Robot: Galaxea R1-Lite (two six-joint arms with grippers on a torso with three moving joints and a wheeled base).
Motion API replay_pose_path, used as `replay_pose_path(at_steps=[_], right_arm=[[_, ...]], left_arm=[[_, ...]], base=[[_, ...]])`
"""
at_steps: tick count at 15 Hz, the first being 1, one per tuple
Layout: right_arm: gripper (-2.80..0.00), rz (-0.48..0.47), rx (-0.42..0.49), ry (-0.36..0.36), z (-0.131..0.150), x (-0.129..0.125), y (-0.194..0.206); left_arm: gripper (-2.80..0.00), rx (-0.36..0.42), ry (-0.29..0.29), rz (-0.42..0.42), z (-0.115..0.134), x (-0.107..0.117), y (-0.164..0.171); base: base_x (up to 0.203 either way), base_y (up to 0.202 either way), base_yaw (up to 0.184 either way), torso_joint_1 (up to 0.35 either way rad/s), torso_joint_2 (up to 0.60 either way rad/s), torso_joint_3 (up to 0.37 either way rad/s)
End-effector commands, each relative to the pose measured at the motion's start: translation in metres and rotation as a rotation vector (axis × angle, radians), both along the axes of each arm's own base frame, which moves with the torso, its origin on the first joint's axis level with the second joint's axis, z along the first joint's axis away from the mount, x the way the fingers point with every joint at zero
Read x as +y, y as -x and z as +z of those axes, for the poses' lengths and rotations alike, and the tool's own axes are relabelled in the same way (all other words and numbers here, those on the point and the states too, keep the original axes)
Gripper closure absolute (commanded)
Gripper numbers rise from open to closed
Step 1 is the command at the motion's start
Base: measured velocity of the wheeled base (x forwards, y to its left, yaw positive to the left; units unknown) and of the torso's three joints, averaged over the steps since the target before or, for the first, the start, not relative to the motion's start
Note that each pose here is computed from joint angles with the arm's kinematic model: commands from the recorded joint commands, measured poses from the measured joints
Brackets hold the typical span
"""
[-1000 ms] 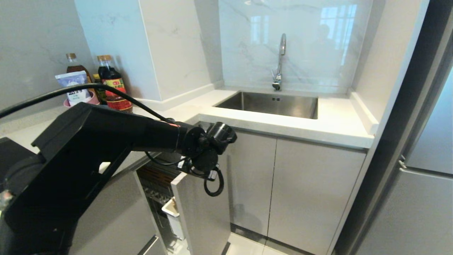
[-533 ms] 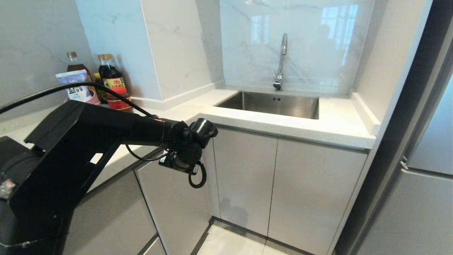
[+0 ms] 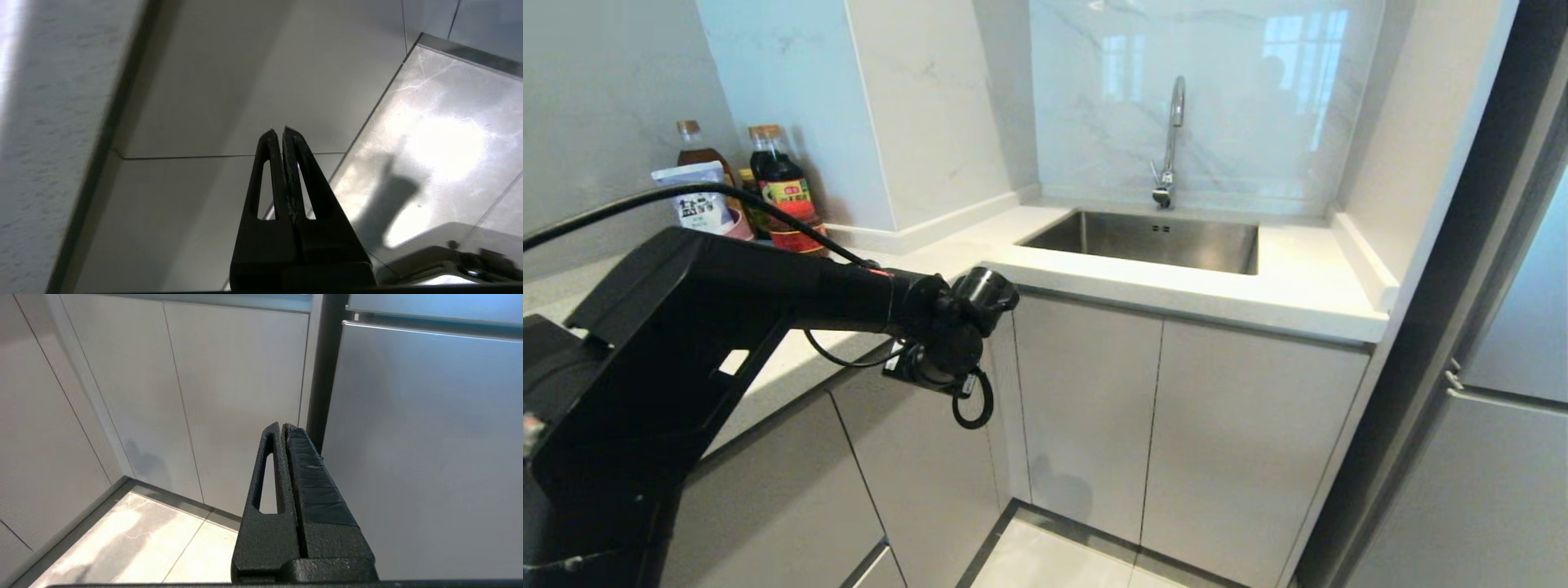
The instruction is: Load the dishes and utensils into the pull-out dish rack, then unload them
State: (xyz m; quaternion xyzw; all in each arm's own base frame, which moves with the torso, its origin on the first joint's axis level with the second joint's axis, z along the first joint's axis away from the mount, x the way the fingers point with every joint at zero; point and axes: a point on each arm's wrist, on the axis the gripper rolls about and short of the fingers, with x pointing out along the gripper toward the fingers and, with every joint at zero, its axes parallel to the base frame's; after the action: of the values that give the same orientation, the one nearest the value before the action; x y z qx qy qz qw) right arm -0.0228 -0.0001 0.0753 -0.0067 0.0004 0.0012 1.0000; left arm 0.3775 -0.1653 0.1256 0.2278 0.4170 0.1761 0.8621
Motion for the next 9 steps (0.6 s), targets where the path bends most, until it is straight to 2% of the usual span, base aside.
replay_pose_path(at_steps=[1,4,6,9], right_arm=[[0.0,0.0,0.001,0.0,0.0,0.0,0.0],[0.0,0.001,0.001,0.0,0.0,0.0,0.0],[0.0,0.0,0.001,0.0,0.0,0.0,0.0],[0.0,0.001,0.001,0.0,0.0,0.0,0.0]], left_arm=[[0.0,-0.066,0.029,0.0,0.029,0.003,0.01],[0.0,-0.223,0.109,0.001,0.095,0.017,0.038],[0.0,-0.363,0.185,0.001,0.15,0.036,0.073],[0.0,-0.544,0.311,-0.029,0.216,0.069,0.134]], base=[[0.0,0.0,0.0,0.0,0.0,0.0],[0.0,0.0,0.0,0.0,0.0,0.0],[0.0,0.0,0.0,0.0,0.0,0.0],[0.0,0.0,0.0,0.0,0.0,0.0]])
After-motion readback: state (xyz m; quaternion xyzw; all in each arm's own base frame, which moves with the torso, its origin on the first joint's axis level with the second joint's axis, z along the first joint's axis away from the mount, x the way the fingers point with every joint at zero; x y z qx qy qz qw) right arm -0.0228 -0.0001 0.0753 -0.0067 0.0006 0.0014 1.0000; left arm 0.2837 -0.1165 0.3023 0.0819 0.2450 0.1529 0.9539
